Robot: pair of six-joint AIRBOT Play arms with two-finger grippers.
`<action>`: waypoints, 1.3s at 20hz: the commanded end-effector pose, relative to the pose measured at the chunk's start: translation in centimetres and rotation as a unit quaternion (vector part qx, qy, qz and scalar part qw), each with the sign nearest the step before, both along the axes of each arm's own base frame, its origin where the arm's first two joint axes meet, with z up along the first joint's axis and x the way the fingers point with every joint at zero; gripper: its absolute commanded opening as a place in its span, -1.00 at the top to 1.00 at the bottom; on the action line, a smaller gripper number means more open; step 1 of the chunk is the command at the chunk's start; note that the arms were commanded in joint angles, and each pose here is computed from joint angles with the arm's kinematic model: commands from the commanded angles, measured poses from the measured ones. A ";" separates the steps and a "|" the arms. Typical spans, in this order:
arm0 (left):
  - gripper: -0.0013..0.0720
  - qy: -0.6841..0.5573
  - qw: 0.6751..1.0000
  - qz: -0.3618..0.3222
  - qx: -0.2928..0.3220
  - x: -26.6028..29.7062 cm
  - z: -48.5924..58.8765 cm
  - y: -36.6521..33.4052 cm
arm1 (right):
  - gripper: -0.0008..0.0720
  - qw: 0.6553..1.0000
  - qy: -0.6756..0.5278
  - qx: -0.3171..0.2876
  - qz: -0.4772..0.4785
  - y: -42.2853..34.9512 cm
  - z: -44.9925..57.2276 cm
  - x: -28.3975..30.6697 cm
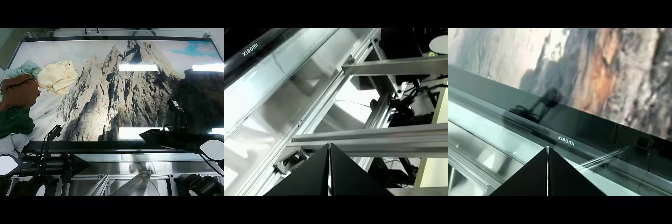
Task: Fold the shirts.
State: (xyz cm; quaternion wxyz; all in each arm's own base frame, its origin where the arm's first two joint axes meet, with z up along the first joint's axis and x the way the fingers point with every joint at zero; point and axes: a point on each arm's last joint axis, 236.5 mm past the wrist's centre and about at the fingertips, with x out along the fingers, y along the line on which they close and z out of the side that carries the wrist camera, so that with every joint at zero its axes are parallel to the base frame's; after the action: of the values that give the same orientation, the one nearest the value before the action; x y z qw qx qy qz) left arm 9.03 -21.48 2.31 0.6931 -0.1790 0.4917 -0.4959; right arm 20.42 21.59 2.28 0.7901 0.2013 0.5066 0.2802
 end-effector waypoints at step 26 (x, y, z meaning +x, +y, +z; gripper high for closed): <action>-1.00 0.089 0.913 0.342 0.203 38.5 -4.5 31.5 | -0.15 0.982 -0.008 -0.025 -0.186 -9.6 -2.5 12.5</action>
State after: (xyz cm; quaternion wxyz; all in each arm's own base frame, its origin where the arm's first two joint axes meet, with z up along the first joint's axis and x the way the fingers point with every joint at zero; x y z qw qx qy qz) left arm 44.70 8.19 2.43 0.8137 -0.2249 0.5264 -0.1013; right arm 32.34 13.35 1.67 0.8427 0.2750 0.4427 0.1351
